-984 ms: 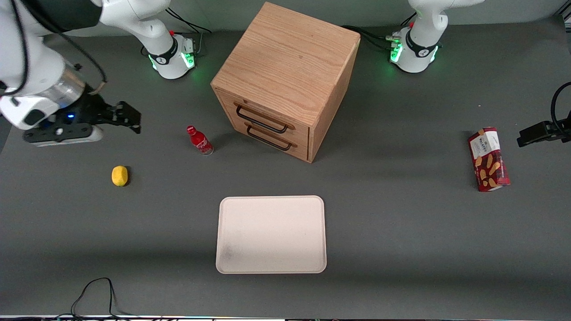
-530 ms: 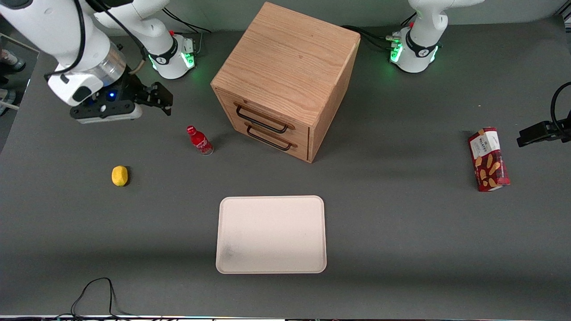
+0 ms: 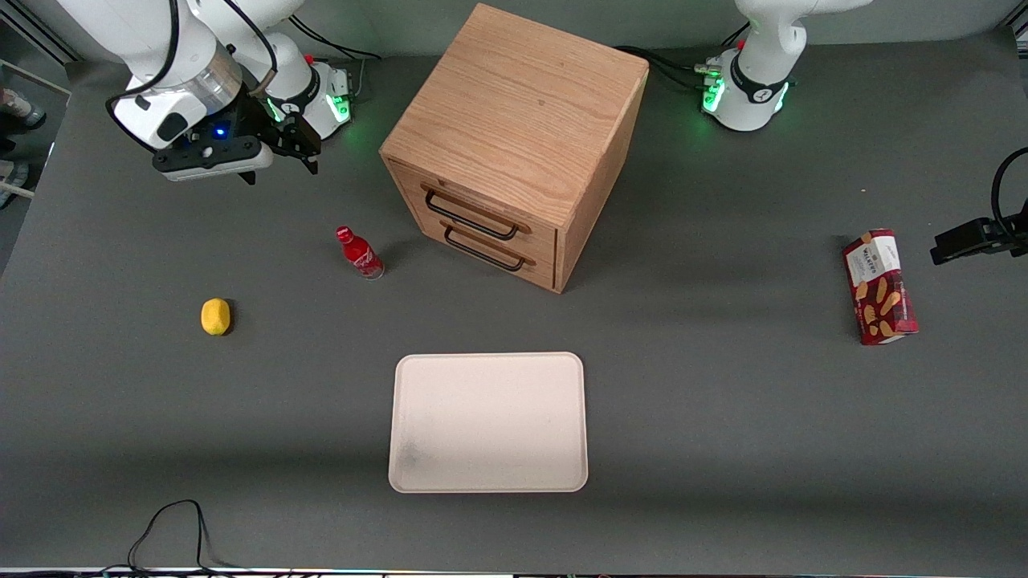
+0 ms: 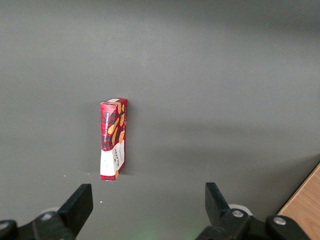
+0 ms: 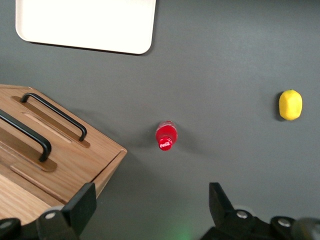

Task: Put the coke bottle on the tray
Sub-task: 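Lower the open right gripper over the bottle beside the cabinet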

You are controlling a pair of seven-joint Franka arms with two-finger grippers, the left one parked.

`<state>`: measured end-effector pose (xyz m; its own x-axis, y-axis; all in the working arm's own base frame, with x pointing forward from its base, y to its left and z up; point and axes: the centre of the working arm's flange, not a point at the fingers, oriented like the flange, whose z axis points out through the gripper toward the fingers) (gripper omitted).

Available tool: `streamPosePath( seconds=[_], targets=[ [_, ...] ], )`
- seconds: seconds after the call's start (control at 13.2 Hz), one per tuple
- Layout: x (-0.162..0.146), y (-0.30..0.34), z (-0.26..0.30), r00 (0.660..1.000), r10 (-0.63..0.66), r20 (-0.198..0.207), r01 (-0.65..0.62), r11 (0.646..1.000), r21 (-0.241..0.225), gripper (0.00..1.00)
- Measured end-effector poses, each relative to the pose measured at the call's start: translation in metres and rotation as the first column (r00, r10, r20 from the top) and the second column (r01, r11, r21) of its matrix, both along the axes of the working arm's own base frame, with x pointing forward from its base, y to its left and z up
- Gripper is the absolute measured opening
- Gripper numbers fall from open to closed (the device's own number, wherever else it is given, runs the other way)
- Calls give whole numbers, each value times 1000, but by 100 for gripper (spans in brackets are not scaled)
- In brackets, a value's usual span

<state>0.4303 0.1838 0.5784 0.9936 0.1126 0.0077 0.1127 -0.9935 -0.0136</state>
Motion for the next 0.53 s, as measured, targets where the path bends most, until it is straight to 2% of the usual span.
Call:
streamPosePath(
  seconds=[0.53],
  targets=[
    [-7, -3, -30, 1000, 5, 27, -6, 1000, 8, 100]
  ],
)
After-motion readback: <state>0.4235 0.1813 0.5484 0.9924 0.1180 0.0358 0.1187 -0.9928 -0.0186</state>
